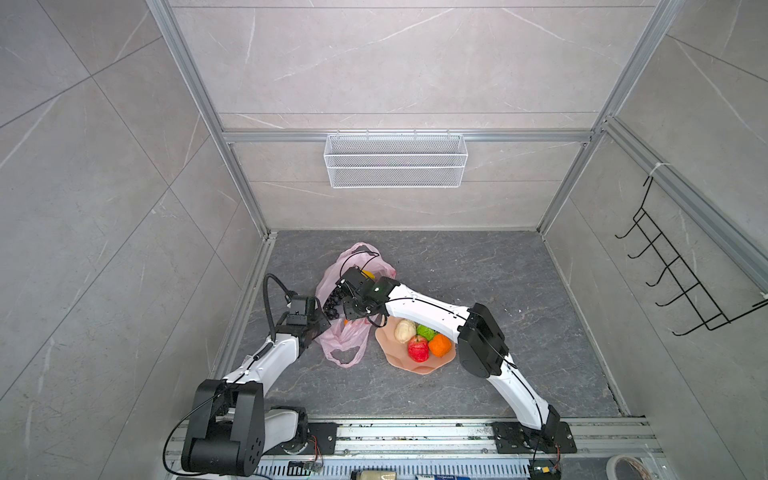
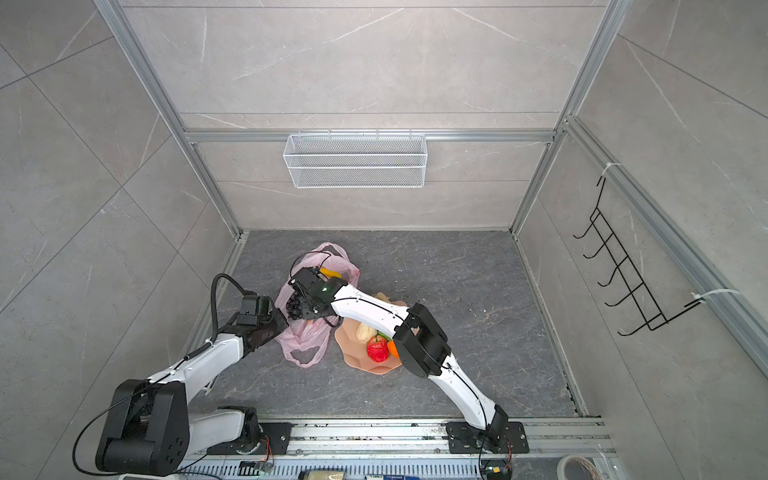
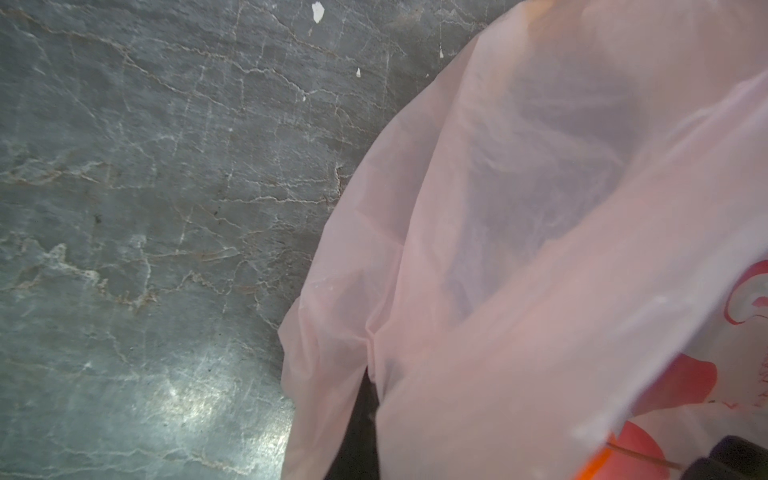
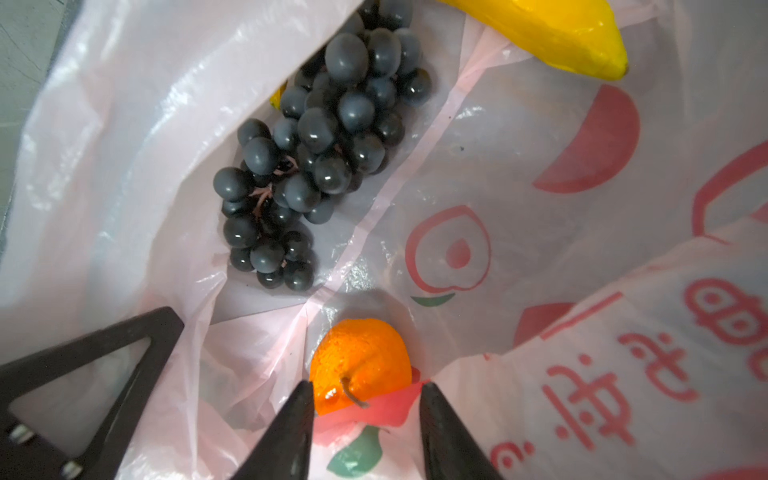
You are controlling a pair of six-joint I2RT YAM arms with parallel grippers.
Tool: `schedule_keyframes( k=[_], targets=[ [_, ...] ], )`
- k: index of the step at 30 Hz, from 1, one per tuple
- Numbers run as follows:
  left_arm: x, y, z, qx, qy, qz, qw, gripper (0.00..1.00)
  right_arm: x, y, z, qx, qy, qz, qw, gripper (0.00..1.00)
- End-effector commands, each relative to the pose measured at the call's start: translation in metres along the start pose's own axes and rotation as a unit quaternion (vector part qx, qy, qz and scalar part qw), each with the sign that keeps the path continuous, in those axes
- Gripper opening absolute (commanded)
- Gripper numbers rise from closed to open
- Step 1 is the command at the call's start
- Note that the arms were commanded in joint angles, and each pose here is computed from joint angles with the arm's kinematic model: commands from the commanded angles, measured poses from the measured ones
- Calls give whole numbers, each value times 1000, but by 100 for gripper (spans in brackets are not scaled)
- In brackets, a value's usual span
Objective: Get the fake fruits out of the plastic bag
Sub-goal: 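Open the right gripper and move it back over the bag toward the orange, then grasp the orange inside the bag with the right gripper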
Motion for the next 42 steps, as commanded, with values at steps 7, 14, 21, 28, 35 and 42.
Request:
schedule_keyframes(
  k=[7, 14, 21, 28, 35, 42],
  targets=[
    [-5, 10, -4, -14, 0, 0, 1000, 0, 1, -10, 19, 31, -9, -15, 999, 38],
    [-5, 10, -3, -13, -1, 1, 1000, 0, 3, -11, 25, 35, -8, -20, 999, 28],
    [-6, 10, -3, -11, -2, 0, 1000, 0, 6, -10, 26, 36, -6, -23, 999, 19],
    [-6, 10, -3, -11, -2, 1, 1000, 0, 9, -9, 19, 33, -1, -26, 999, 16],
    [-5, 10, -3, -11, -1, 1, 1000, 0, 13, -7, 14, 28, 5, -27, 999, 7],
    [-5, 10, -3, -10, -1, 1, 1000, 0, 22, 5, -4, 4, 32, -26, 999, 4]
  ],
)
Point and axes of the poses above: each gripper's point midway between its finger pads, its own z axis out along the fingers, its own x axis along the line the jaws close on, y = z × x, the point moved 7 cm from there along -z, back along the fingers, and after that the axes turned 6 degrees about z, right-handed, at the moved point
